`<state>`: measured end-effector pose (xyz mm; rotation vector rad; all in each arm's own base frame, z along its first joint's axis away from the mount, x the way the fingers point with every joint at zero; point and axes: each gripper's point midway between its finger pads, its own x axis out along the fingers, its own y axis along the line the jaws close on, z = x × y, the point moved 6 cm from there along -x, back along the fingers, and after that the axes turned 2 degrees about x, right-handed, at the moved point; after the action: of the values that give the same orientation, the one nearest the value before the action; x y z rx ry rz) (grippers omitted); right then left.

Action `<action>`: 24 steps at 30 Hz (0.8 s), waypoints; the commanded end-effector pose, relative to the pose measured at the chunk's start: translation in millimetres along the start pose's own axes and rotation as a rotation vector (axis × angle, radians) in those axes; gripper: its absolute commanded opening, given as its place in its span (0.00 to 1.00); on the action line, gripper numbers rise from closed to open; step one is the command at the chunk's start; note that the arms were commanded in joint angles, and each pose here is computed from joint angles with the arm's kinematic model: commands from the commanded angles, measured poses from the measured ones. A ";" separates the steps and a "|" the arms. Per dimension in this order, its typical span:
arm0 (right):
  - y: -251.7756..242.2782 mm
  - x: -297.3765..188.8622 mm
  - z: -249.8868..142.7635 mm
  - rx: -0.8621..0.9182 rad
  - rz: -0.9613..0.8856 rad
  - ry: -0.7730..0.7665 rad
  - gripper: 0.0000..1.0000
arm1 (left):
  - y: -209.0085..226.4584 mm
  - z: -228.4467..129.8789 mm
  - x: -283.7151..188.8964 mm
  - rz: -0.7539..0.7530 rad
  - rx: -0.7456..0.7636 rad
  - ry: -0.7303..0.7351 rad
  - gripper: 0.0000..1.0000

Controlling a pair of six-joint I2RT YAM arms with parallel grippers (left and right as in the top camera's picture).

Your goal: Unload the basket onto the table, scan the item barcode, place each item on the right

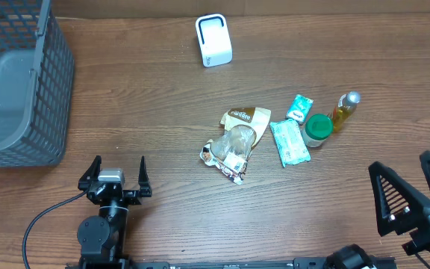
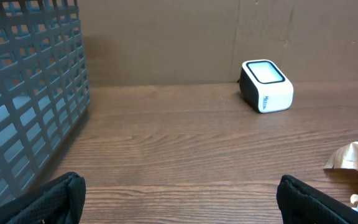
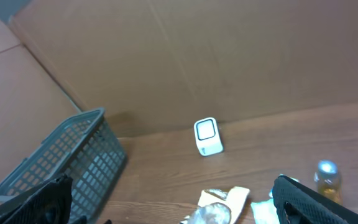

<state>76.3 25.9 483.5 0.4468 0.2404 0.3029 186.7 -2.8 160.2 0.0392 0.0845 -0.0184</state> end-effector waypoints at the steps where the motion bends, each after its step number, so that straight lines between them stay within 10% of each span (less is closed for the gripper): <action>1: -3.3 -6.3 -2.4 0.001 -0.020 -0.001 1.00 | -0.5 0.4 -0.5 -0.007 0.018 -0.009 1.00; 24: -48.3 -46.5 -63.6 0.018 -0.324 0.179 1.00 | -0.5 0.4 -0.5 -0.007 0.018 -0.009 0.99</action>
<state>32.8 -4.1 415.4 0.3877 0.5094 0.0325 186.7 -2.8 160.3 0.0392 0.0838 -0.0188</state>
